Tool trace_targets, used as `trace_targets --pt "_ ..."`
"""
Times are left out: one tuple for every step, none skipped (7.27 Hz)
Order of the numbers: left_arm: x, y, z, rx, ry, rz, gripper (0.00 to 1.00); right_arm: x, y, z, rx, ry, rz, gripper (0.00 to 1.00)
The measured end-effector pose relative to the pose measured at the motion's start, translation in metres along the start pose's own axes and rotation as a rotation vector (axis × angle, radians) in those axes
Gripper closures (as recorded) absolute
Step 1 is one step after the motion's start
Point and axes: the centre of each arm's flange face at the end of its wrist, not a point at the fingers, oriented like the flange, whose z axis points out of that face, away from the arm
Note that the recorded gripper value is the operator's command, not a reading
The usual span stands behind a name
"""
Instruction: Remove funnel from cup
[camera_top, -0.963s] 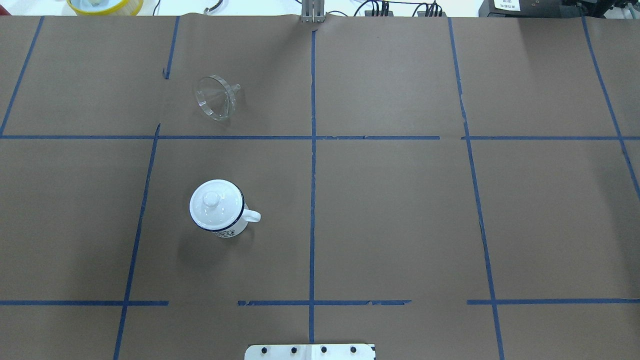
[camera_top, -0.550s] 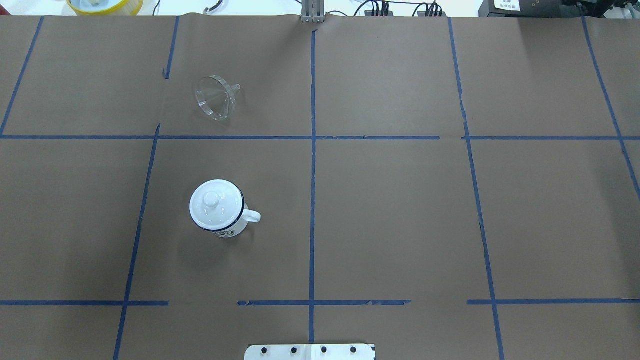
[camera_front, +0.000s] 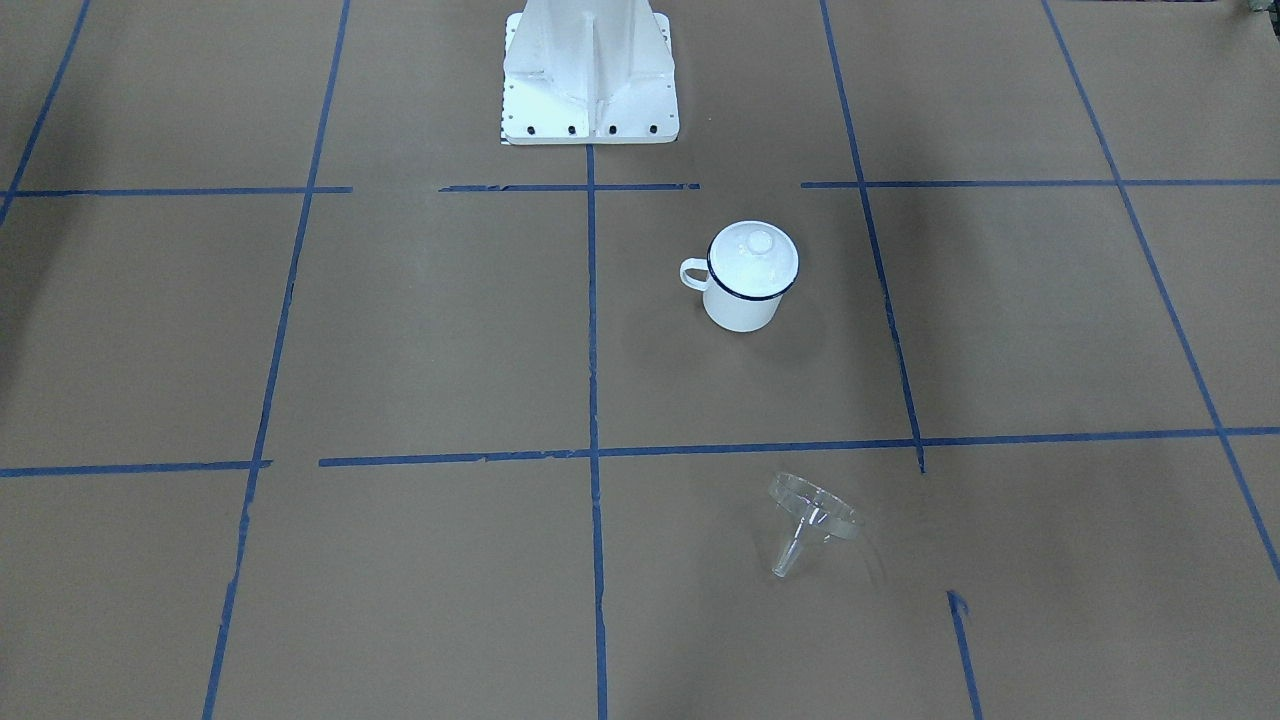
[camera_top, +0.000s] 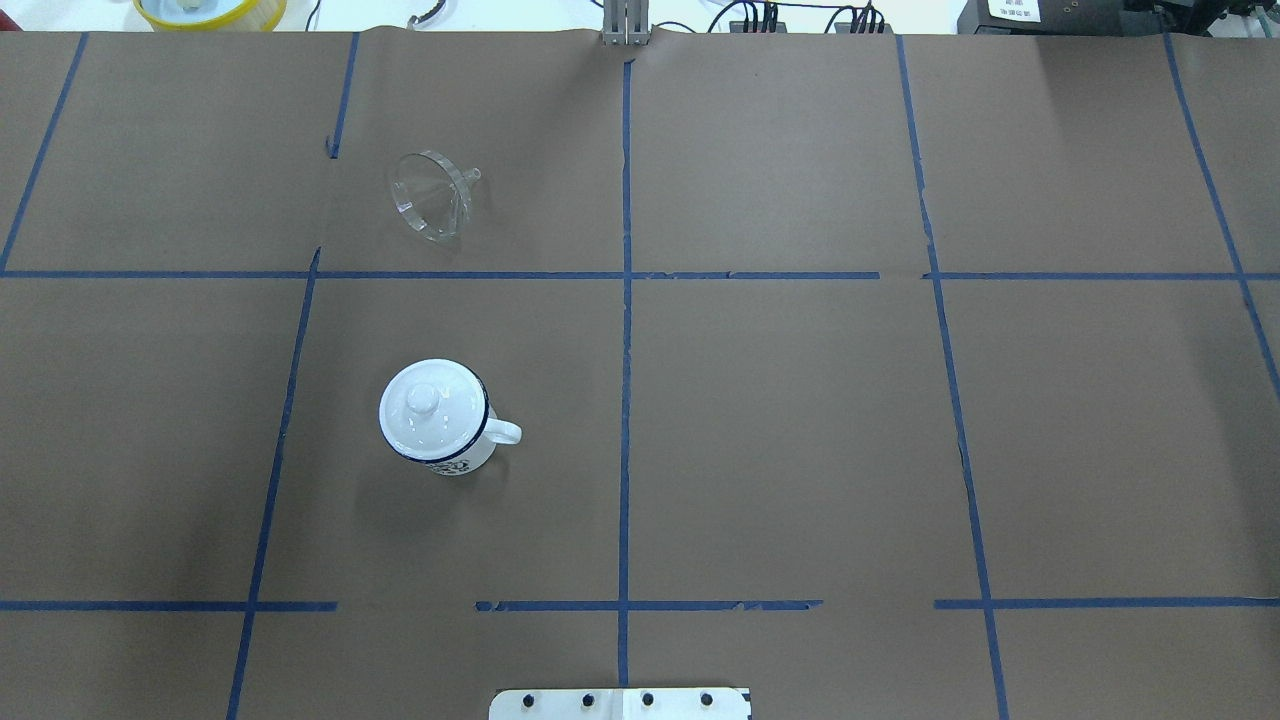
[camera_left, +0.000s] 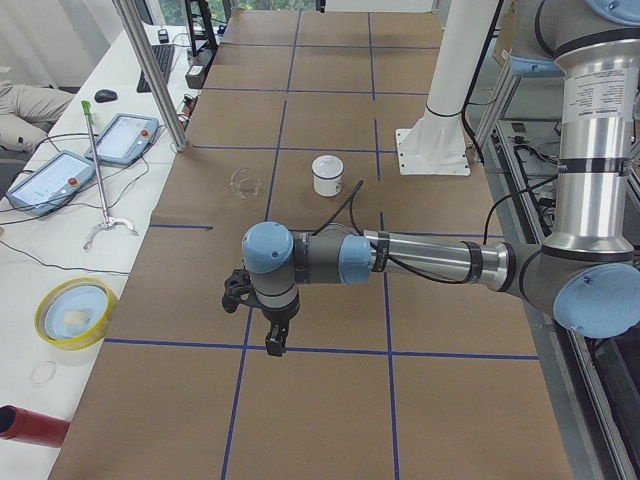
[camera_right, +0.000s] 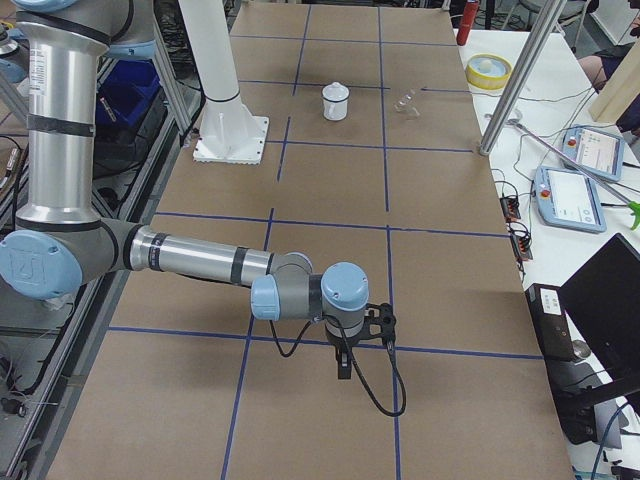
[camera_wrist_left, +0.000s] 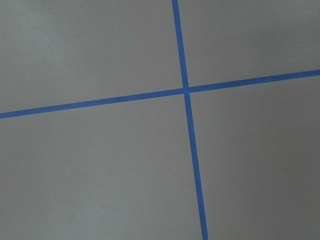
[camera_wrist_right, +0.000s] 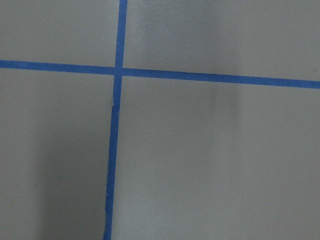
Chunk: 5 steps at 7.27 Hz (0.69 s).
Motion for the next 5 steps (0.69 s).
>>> trace_targets --pt "-0.004 0.002 0.004 -0.002 0.017 -0.007 0.00 0.000 0.000 0.000 0.000 0.000 0.000 0.00" --pt "-0.006 0.004 0.003 0.004 0.026 -0.015 0.00 0.000 0.000 0.000 0.000 0.000 0.000 0.00" --pt "-0.011 0.006 -0.003 0.018 0.029 -0.027 0.00 0.000 0.000 0.000 0.000 0.000 0.000 0.00" --pt "-0.017 0.009 -0.010 0.033 0.028 -0.042 0.00 0.000 0.000 0.000 0.000 0.001 0.000 0.00" --pt "-0.022 0.012 -0.014 0.044 0.027 -0.053 0.00 0.000 0.000 0.000 0.000 0.001 0.000 0.00"
